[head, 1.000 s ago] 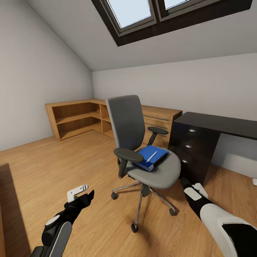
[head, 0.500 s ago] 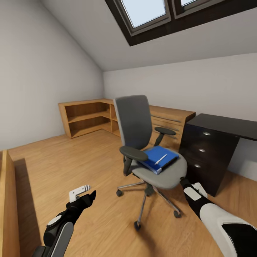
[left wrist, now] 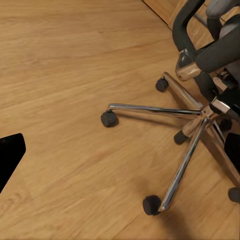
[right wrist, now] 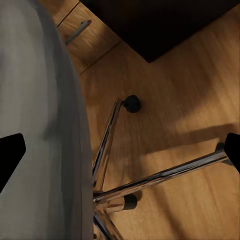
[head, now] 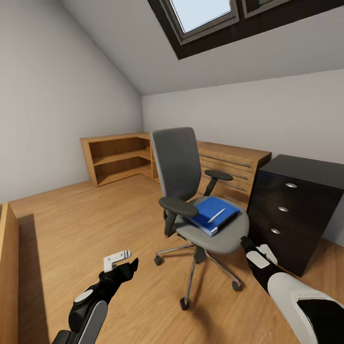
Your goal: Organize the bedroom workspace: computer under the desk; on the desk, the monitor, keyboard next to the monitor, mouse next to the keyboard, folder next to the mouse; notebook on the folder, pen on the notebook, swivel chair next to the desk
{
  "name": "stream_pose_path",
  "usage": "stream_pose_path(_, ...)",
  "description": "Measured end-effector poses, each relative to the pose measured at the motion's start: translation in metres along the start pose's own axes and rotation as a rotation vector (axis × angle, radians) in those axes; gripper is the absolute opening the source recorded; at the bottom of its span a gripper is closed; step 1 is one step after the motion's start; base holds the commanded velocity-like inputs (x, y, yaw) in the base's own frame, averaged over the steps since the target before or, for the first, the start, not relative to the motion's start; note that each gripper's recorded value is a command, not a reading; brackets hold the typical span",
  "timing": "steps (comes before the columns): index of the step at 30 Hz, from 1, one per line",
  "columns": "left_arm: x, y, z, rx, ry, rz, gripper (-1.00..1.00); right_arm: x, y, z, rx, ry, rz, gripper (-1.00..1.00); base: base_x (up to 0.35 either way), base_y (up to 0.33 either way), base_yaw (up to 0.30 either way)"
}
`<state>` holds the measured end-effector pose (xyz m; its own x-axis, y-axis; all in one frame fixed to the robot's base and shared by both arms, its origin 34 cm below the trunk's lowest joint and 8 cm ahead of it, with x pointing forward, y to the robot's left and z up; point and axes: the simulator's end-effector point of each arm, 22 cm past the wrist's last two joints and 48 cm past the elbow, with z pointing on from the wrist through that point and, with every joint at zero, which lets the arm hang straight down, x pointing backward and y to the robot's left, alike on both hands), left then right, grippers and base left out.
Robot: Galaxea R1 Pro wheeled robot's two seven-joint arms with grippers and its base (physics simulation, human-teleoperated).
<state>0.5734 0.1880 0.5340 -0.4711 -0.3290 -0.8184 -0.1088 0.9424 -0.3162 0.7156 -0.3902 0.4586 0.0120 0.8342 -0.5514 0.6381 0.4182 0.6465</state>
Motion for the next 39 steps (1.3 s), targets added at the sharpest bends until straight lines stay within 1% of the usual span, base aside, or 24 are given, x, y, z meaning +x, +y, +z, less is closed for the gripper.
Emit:
stream_pose_path(4, 0.002, 0.0, 0.001, -0.001, 0.005, 0.001, 1.0, 0.0, 0.0, 0.0, 0.0, 0.0, 0.0, 1.0, -0.079, -0.007, 0.0)
stream_pose_path(11, 0.007, 0.001, 0.002, -0.002, 0.016, 0.001, 1.0, 0.0, 0.0, 0.0, 0.0, 0.0, 0.0, 1.0, -0.282, -0.058, 0.0)
stream_pose_path(14, 0.007, 0.001, 0.002, -0.004, 0.016, 0.002, 1.0, 0.0, 0.001, 0.0, -0.004, 0.0, 0.001, 1.0, -0.147, -0.041, 0.0)
stream_pose_path(18, 0.007, 0.002, 0.002, -0.005, 0.015, 0.002, 1.0, 0.0, 0.007, 0.0, -0.033, 0.002, 0.003, 1.0, -0.048, -0.013, 0.0)
stream_pose_path(21, 0.007, 0.002, 0.002, -0.006, 0.015, 0.002, 1.0, -0.001, 0.014, 0.0, -0.069, 0.002, 0.004, 1.0, -0.016, -0.004, 0.0)
stream_pose_path(26, 0.006, 0.003, 0.002, -0.007, 0.015, 0.002, 1.0, -0.002, 0.017, 0.0, -0.085, 0.005, 0.006, 1.0, -0.004, -0.001, 0.0)
stream_pose_path(29, 0.006, 0.003, 0.002, -0.008, 0.014, 0.003, 1.0, 0.004, 0.018, 0.0, -0.088, 0.032, 0.003, 1.0, -0.001, 0.0, 0.0)
stream_pose_path(30, 0.006, 0.003, 0.002, -0.008, 0.014, 0.003, 1.0, 0.009, 0.018, 0.0, -0.089, 0.058, 0.0, 1.0, 0.0, 0.0, 0.0)
stream_pose_path(33, 0.006, 0.003, 0.002, -0.008, 0.014, 0.003, 1.0, 0.018, 0.019, -0.001, -0.093, 0.101, -0.005, 1.0, 0.0, 0.0, 0.0)
stream_pose_path(34, 0.006, 0.003, 0.002, -0.008, 0.014, 0.002, 1.0, 0.021, 0.022, -0.001, -0.099, 0.122, -0.007, 1.0, 0.0, 0.0, 0.0)
stream_pose_path(35, 0.006, 0.003, 0.002, -0.008, 0.014, 0.002, 1.0, 0.022, 0.024, -0.002, -0.104, 0.13, -0.008, 1.0, 0.0, 0.0, 0.0)
stream_pose_path(36, 0.006, 0.003, 0.002, -0.007, 0.014, 0.002, 1.0, 0.023, 0.027, -0.002, -0.11, 0.136, -0.008, 1.0, 0.0, 0.0, 0.0)
stream_pose_path(37, 0.006, 0.003, 0.002, -0.008, 0.014, 0.003, 1.0, 0.021, 0.038, -0.004, -0.134, 0.145, -0.008, 1.0, 0.0, 0.0, 0.0)
stream_pose_path(39, 0.006, 0.004, 0.002, -0.008, 0.014, 0.003, 1.0, 0.02, 0.043, -0.005, -0.146, 0.146, -0.006, 1.0, 0.0, 0.0, 0.0)
